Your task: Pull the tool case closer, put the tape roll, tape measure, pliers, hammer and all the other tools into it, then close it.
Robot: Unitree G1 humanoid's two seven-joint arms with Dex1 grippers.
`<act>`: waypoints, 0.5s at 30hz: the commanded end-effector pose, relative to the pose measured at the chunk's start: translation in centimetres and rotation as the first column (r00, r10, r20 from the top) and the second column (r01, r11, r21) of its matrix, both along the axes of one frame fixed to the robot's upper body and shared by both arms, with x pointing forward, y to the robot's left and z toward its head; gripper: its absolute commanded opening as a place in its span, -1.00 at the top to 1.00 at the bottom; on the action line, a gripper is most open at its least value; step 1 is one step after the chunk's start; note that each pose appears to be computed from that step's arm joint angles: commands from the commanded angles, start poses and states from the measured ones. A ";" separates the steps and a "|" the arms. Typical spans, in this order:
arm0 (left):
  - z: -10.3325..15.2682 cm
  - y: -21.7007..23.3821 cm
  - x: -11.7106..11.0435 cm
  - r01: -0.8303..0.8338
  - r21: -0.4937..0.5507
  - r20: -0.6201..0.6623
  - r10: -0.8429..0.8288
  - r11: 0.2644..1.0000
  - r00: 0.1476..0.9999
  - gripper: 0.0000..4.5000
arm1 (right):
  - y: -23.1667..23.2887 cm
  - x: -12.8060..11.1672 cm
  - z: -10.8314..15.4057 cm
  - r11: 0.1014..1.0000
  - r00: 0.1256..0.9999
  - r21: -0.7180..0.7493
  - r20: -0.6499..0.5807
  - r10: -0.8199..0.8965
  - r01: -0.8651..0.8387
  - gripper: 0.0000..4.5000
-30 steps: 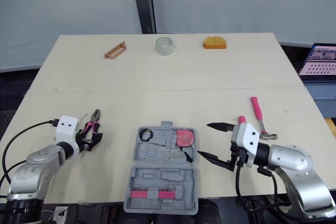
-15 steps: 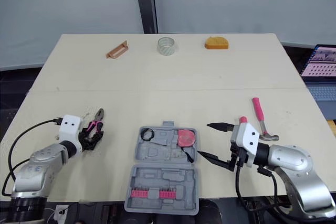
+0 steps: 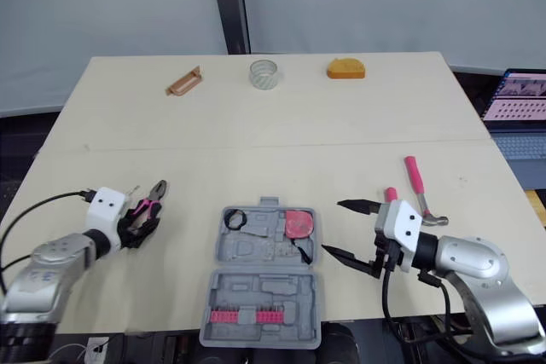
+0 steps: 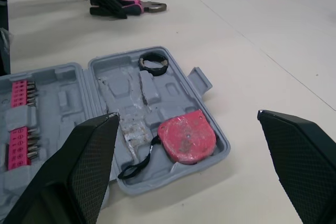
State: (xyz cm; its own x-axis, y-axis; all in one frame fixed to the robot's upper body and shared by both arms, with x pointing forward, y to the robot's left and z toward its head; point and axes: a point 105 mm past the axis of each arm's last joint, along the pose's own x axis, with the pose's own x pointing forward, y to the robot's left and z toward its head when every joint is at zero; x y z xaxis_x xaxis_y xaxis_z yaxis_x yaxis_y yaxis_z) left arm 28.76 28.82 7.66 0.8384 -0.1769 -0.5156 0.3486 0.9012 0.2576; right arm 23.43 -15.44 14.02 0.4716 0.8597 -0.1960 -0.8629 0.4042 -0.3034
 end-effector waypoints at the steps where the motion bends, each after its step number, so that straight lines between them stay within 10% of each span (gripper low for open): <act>1: 4.4 -4.0 -1.0 0.335 -0.023 0.064 -0.333 0.942 0.941 -0.20 | 0.2 -0.2 0.8 1.000 0.999 0.020 0.033 0.021 -0.022 -1.00; 15: 8.8 -14.4 -4.9 0.899 -0.045 0.066 -0.896 0.436 0.438 -0.20 | 0.0 -0.2 0.6 1.000 0.998 -0.007 -0.057 0.027 -0.028 -1.00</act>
